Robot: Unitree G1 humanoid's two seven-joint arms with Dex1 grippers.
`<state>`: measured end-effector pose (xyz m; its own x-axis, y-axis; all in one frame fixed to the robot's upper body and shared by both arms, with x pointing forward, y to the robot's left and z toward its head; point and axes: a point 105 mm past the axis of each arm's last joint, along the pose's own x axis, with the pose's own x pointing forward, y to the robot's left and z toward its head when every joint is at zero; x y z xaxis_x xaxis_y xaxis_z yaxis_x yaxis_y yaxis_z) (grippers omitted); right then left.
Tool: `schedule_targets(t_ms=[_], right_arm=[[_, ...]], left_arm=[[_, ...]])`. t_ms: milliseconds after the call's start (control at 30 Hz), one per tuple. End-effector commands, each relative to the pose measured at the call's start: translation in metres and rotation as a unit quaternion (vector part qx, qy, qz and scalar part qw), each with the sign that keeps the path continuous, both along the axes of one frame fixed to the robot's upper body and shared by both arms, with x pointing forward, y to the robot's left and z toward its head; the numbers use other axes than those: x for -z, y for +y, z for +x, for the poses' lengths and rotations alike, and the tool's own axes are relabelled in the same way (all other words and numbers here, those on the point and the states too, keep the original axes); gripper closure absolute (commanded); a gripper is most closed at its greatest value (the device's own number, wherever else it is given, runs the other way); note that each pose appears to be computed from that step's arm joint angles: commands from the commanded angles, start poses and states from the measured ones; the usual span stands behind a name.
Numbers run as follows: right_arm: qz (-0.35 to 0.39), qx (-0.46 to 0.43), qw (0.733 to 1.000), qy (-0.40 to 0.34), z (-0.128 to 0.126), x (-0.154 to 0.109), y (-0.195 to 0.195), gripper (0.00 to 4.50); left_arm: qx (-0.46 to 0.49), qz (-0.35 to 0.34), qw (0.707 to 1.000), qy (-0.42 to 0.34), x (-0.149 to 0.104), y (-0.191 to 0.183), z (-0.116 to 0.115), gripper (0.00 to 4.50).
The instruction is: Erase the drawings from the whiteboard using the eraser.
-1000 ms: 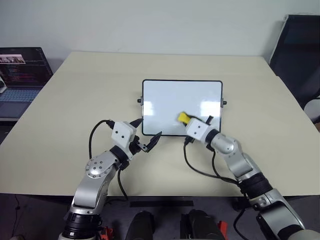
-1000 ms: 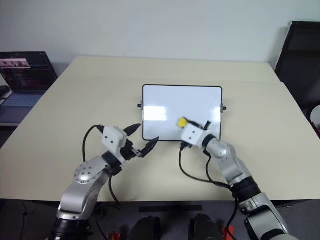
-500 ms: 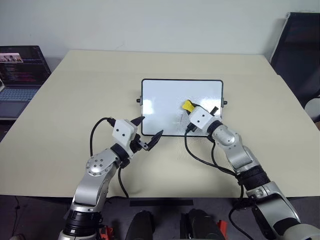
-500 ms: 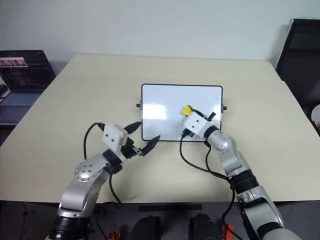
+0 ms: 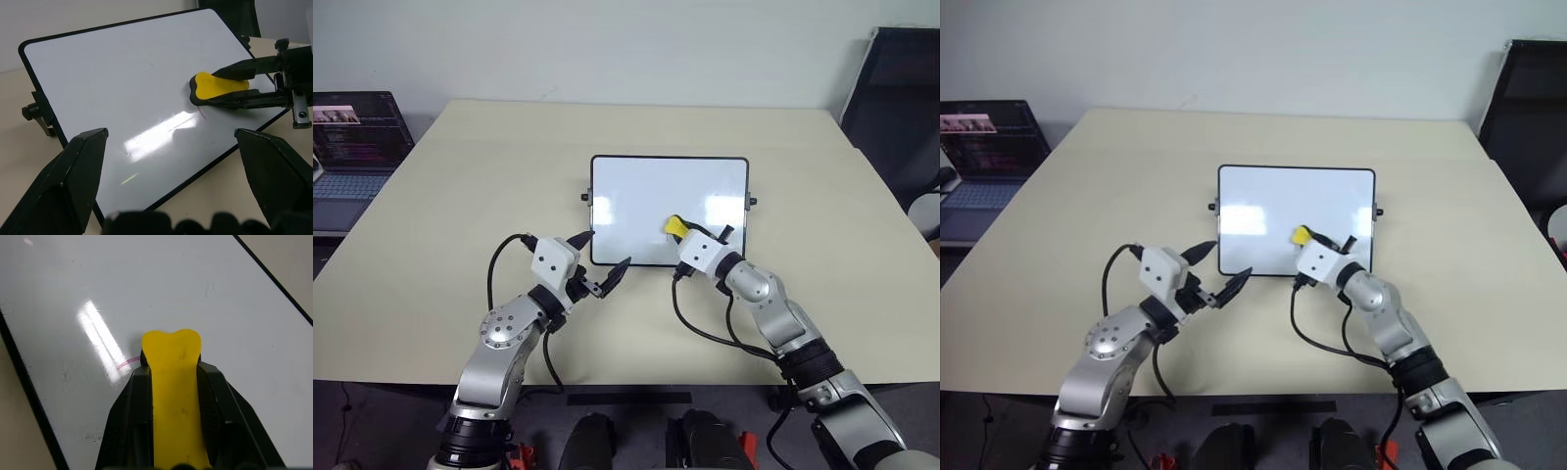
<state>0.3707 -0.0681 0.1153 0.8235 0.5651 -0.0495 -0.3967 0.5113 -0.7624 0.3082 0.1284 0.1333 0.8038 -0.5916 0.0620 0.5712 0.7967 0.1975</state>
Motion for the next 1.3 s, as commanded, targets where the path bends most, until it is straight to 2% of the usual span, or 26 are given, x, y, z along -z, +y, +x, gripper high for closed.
schedule_targets(t_ms=[33,300,467,567,700,900,1067,1300], right_arm=[[-0.024,0.017,0.999,0.03,-0.005,0.018,-0.011,3.59],[-0.039,0.017,0.999,0.033,-0.015,0.022,-0.017,3.59],[-0.029,0.02,0.999,0.017,-0.014,0.011,-0.022,3.59],[0.002,0.024,1.0,-0.005,-0.008,-0.008,-0.019,3.59],[0.064,0.021,0.996,-0.064,0.001,-0.052,-0.011,3.59],[0.101,0.023,0.991,-0.081,0.007,-0.082,-0.009,3.59],[0.133,0.023,0.99,-0.045,0.005,-0.085,-0.005,3.59],[0.188,0.014,0.981,0.039,-0.01,-0.074,-0.001,3.59]], left_arm=[[0.004,-0.002,1.0,-0.025,-0.012,-0.003,-0.003,0.0],[0.004,-0.001,1.0,-0.026,-0.014,-0.002,-0.002,0.0],[0.004,-0.001,1.0,-0.025,-0.015,-0.003,-0.002,0.0],[0.005,-0.001,1.0,-0.025,-0.015,-0.004,-0.002,0.0],[0.006,-0.001,1.0,-0.025,-0.016,-0.004,-0.001,0.0],[0.007,-0.002,1.0,-0.025,-0.016,-0.004,-0.002,0.0],[0.02,-0.007,1.0,-0.018,-0.016,-0.01,-0.006,0.0],[-0.016,-0.015,1.0,-0.022,-0.022,0.003,-0.005,0.0]])
